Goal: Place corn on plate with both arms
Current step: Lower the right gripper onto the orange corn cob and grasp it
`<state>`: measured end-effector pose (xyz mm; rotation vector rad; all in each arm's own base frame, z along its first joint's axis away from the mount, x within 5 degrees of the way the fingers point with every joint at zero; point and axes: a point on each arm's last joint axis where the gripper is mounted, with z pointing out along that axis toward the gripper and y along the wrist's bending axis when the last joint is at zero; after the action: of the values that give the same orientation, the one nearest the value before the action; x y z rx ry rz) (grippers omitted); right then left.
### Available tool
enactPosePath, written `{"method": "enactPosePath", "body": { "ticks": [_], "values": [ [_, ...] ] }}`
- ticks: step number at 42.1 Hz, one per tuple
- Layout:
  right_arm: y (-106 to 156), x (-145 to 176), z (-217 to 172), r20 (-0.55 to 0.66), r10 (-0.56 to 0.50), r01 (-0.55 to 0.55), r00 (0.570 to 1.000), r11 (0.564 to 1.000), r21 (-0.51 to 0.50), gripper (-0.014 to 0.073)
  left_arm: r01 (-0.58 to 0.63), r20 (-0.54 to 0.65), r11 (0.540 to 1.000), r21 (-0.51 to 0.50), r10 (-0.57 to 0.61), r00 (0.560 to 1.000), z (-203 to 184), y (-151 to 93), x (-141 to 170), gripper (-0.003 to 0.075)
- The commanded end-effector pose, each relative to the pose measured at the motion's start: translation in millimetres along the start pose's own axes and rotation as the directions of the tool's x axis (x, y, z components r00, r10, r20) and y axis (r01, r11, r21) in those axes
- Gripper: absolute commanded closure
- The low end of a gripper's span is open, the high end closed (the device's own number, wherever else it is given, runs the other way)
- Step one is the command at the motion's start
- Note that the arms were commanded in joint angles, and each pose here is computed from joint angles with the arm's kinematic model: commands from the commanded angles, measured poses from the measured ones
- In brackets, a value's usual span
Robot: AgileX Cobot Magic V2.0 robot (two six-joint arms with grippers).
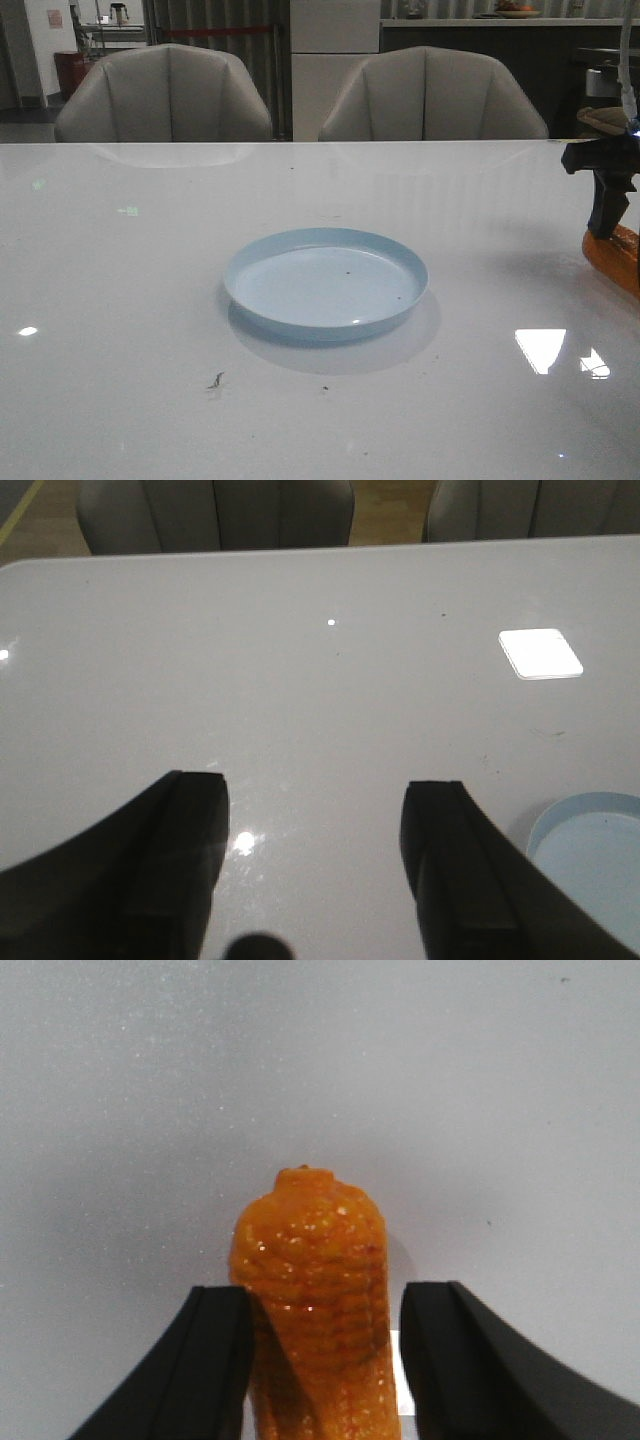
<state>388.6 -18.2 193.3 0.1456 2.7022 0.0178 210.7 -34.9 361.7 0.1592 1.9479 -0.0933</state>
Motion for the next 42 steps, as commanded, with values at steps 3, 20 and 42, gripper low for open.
{"method": "enactPosePath", "body": {
  "ticks": [3,20,42],
  "values": [
    [0,-12,-26,0.07,-0.012,0.013,0.997,1.0,-0.005,0.011,0.018,0.146,1.0,0.007,-0.019,0.989,-11,0,-20,0.0272],
    [-1,-5,-4,-0.01,-0.013,0.013,1.0,1.0,-0.001,0.0035,0.018,0.144,1.0,0.007,-0.019,0.989,-11,0,-20,0.0272],
    [18,-36,-28,0.074,-0.101,0.102,0.992,0.995,-0.019,0.0317,0.018,0.193,1.0,0.01,-0.019,0.981,-12,0,-24,0.0272]
  ]
}}
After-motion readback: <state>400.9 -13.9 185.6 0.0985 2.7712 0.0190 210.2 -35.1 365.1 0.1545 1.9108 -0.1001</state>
